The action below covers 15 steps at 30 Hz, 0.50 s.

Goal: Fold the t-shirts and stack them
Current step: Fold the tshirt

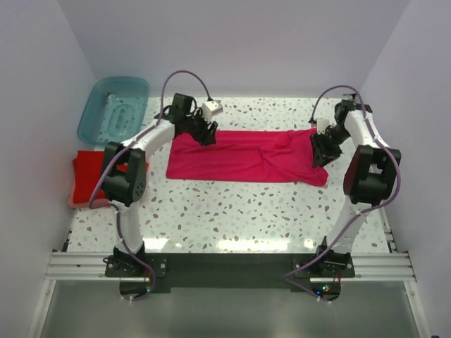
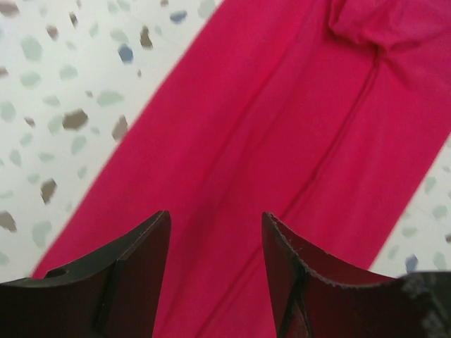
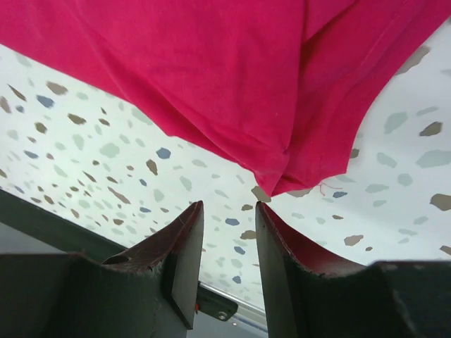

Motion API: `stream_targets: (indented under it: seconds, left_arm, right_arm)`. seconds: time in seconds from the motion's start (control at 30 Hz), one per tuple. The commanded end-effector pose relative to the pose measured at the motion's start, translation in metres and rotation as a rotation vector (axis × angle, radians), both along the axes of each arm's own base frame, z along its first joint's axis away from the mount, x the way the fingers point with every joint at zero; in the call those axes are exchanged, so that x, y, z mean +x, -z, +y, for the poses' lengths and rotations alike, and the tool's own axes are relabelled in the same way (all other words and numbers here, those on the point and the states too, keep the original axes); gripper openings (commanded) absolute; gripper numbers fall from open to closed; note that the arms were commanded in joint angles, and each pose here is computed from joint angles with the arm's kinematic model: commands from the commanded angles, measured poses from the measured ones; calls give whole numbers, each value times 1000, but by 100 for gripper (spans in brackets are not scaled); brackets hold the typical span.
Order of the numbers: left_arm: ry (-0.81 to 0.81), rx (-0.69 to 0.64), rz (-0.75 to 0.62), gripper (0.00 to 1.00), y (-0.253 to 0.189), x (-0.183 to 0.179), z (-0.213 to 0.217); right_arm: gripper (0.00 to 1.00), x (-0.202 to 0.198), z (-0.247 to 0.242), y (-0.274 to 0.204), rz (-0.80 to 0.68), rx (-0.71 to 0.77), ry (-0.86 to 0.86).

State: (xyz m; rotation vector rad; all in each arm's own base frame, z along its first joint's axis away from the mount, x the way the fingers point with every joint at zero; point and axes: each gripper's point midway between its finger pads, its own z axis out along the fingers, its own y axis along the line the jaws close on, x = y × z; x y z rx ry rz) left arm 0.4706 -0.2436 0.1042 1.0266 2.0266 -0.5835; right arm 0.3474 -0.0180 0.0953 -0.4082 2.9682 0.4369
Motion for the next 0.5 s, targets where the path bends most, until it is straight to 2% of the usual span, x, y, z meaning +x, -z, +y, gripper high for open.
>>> stream_targets:
  seconds: [0.0, 0.13, 0.3, 0.4, 0.47]
  left_arm:
    - [99, 47, 200, 60, -2, -60, 28]
    - [117, 136, 246, 61, 19, -83, 61]
    - [103, 231, 318, 62, 49, -105, 92]
    - [61, 284, 305, 60, 61, -100, 109]
    - [50, 301, 300, 59, 65, -97, 115]
  right_arm:
    - [39, -13, -14, 11, 8, -84, -70]
    - [39, -13, -27, 28, 18, -149, -65]
    - [35, -12, -31, 46, 64, -153, -50]
    - [26, -6, -32, 53, 68, -160, -33]
    - [15, 0, -34, 56, 71, -164, -29]
